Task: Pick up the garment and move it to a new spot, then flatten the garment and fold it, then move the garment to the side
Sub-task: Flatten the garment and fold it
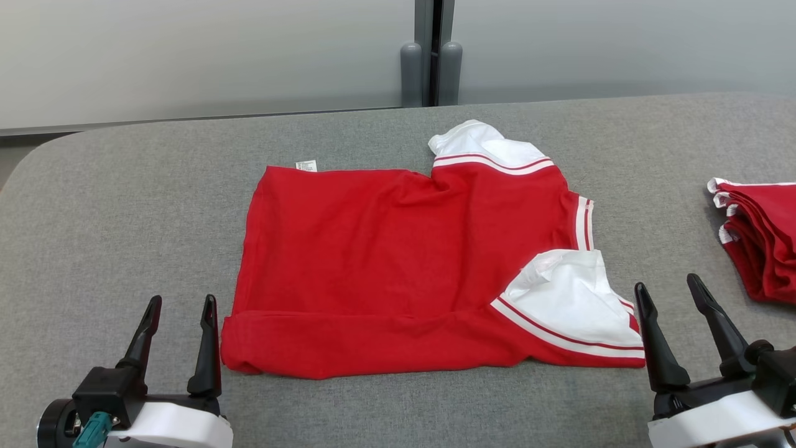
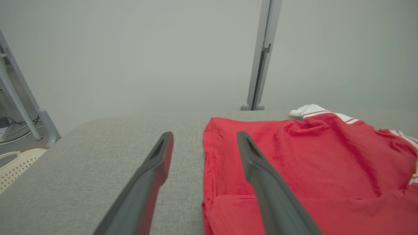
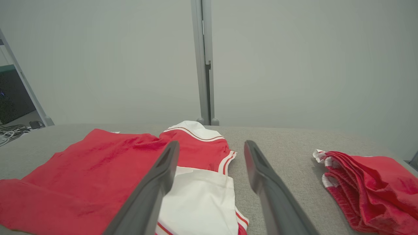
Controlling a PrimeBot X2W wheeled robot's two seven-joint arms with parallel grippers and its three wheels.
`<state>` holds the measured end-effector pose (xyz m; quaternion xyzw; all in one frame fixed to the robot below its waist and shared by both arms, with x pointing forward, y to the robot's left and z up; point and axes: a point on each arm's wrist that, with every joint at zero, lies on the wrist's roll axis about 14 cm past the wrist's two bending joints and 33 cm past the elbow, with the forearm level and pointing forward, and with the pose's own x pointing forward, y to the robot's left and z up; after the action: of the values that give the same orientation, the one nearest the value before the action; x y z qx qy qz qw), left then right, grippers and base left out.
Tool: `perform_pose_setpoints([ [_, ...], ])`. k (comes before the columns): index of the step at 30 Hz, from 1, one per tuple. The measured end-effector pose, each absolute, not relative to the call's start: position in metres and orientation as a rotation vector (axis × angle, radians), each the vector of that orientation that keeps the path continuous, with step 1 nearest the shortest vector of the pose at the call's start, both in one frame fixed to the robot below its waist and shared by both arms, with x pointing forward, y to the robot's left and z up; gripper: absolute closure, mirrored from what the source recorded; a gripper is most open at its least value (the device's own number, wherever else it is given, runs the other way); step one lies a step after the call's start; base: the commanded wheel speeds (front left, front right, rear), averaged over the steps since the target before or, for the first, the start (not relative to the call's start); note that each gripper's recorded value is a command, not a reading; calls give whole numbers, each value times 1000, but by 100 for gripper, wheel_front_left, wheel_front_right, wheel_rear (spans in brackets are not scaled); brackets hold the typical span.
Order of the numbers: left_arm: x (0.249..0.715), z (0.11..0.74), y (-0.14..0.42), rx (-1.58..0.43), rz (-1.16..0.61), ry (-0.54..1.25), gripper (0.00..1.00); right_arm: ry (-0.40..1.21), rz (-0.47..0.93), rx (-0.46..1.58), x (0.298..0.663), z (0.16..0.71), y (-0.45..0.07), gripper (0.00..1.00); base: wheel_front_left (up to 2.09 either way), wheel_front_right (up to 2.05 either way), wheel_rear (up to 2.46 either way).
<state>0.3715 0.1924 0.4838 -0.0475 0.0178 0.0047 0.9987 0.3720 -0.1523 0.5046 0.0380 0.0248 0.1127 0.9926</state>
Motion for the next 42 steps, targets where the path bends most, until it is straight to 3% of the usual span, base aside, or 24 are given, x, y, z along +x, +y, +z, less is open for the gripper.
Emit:
perform_pose_setpoints([
  [10, 367, 474, 190, -103, -6, 87, 0, 75, 227, 75, 371, 499, -153, 0, 0, 0, 0],
  [20, 352, 398, 170, -206, -47, 346, 0, 358, 172, 99, 357, 410, -169, 0, 0, 0, 0],
  [29, 352, 363, 162, -286, -76, 475, 0, 457, 150, 137, 369, 371, -168, 0, 0, 0, 0],
  [30, 353, 362, 161, -294, -85, 484, 29, 468, 156, 144, 370, 368, -165, 0, 0, 0, 0],
  [32, 356, 359, 159, -305, -99, 495, 98, 492, 168, 148, 371, 362, -161, 0, 0, 0, 0],
  [33, 358, 359, 159, -304, -105, 494, 100, 500, 173, 153, 372, 360, -159, 54, 0, 0, 0],
  [34, 359, 359, 158, -304, -109, 497, 100, 505, 175, 158, 374, 358, -158, 66, 0, 0, 0],
  [36, 361, 358, 158, -304, -110, 499, 100, 499, 178, 170, 378, 358, -155, 100, 0, 0, 0],
  [42, 361, 362, 160, -312, -107, 469, 100, 470, 187, 199, 380, 361, -149, 100, 0, 0, 0],
])
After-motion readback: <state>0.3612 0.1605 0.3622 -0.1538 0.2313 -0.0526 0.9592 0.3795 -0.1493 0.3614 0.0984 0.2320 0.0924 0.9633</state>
